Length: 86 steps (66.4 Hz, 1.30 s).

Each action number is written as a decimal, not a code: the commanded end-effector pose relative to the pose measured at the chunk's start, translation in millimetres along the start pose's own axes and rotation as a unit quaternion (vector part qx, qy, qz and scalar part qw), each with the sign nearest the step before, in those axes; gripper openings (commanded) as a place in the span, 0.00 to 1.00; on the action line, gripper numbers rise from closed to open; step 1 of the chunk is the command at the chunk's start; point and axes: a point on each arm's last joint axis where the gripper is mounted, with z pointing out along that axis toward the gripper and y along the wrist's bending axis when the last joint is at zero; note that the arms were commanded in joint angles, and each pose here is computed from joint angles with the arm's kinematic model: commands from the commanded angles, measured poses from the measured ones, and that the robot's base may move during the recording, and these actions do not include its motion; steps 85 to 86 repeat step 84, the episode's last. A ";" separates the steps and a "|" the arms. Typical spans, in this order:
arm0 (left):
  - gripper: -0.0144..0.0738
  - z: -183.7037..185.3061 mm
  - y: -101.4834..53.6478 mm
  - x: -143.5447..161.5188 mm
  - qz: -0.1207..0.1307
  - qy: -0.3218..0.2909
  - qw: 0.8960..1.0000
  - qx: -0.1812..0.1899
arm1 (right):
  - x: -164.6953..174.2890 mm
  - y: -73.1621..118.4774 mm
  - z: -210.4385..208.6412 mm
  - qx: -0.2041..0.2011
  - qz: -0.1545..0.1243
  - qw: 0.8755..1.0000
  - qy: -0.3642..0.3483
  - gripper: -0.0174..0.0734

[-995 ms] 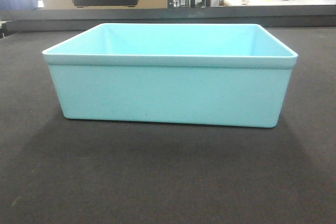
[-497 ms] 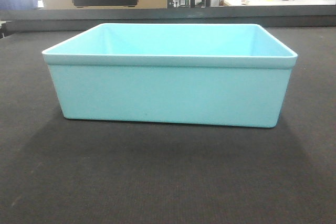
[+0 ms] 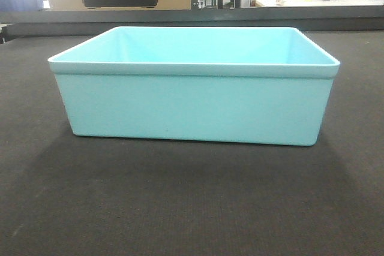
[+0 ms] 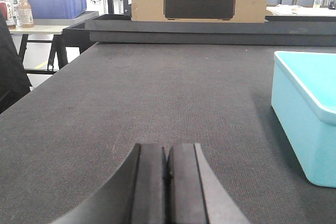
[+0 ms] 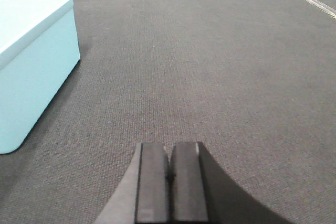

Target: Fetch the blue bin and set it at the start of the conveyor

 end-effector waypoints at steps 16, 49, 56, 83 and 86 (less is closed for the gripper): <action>0.04 -0.5 -0.3 -2.6 0.000 -0.013 1.000 0.003 | -2.6 -0.2 -0.3 0.002 -0.002 1.000 -0.015 0.01; 0.04 -0.5 -0.3 -2.6 0.000 -0.013 1.000 0.003 | -24.6 0.9 -3.6 0.000 -0.024 0.990 -0.138 0.01; 0.04 -0.5 -0.3 -2.6 0.000 -0.013 1.000 0.003 | -24.6 0.9 -3.6 0.000 -0.024 0.990 -0.138 0.01; 0.04 -0.5 -0.3 -2.6 0.000 -0.013 1.000 0.003 | -24.6 0.9 -3.6 0.000 -0.024 0.990 -0.138 0.01; 0.04 -0.5 -0.3 -2.6 0.000 -0.013 1.000 0.003 | -24.6 0.9 -3.6 0.000 -0.024 0.990 -0.138 0.01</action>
